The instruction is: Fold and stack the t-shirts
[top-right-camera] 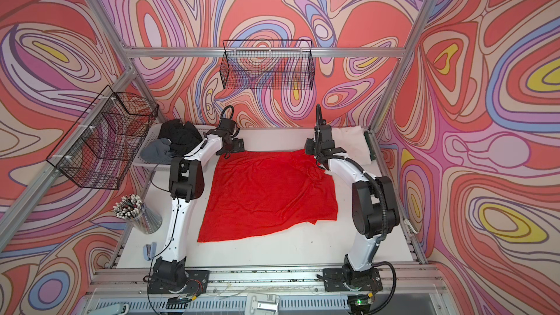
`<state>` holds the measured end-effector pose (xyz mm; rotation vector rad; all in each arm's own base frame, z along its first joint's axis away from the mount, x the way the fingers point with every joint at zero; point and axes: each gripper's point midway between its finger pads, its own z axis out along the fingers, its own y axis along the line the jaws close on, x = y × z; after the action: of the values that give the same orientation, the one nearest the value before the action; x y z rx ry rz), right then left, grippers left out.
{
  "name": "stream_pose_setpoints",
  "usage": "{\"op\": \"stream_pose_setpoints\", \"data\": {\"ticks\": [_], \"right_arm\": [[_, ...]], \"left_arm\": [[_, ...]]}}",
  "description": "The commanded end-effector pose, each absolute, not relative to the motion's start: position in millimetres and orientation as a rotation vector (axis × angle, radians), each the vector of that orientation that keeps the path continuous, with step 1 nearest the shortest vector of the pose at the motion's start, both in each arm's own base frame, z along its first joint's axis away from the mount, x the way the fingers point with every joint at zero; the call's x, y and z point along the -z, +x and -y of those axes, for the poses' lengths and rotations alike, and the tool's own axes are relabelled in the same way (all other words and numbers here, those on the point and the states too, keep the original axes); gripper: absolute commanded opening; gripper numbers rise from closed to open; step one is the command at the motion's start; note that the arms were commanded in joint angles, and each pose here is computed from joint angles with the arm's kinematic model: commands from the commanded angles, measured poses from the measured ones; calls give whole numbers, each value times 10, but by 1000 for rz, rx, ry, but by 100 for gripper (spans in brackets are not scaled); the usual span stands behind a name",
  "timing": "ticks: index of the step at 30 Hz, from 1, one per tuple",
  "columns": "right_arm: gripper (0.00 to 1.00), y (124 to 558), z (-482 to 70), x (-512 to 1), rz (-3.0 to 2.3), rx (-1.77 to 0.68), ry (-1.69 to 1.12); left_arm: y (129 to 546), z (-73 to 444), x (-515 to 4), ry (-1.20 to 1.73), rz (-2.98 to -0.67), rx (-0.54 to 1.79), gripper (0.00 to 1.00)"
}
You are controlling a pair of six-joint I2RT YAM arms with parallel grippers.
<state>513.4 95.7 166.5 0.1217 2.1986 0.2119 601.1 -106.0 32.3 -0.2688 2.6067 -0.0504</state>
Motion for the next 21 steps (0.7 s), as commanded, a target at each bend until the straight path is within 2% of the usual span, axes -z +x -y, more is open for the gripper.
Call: {"op": "stream_pose_setpoints", "data": {"ticks": [1,2,3,4,7,11,13,15,17,19,21], "right_arm": [[0,5165,-959,-1853,-2141,-261,140],[0,5174,-967,-1876,-2136,-272,139],[0,5185,-972,-1903,-2130,-282,140],[0,5196,-989,-1899,-2131,-291,135],[0,5232,-1018,-1861,-2139,-311,132],[0,5274,-1025,-1752,-2161,-309,127],[0,5292,-1011,-1695,-2174,-300,127],[0,5319,-1002,-1670,-2186,-286,119],[0,5366,-988,-1693,-2188,-264,114],[0,5437,-957,-1715,-2194,-227,114],[0,5563,-936,-1768,-2197,-194,104]], "left_arm": [[5915,1042,-116,-293,-2685,48,94],[5911,1053,-106,-287,-2691,55,88],[5901,1078,-89,-278,-2700,72,75],[5889,1094,-74,-273,-2708,85,65],[5833,1105,22,-277,-2738,84,48],[5765,1118,112,-259,-2780,83,34],[5746,1111,103,-255,-2787,73,23],[5731,1101,40,-247,-2788,66,18],[5717,1075,-39,-239,-2782,48,5],[5702,1030,-159,-232,-2767,17,1],[5686,971,-306,-228,-2742,-20,0]]}}
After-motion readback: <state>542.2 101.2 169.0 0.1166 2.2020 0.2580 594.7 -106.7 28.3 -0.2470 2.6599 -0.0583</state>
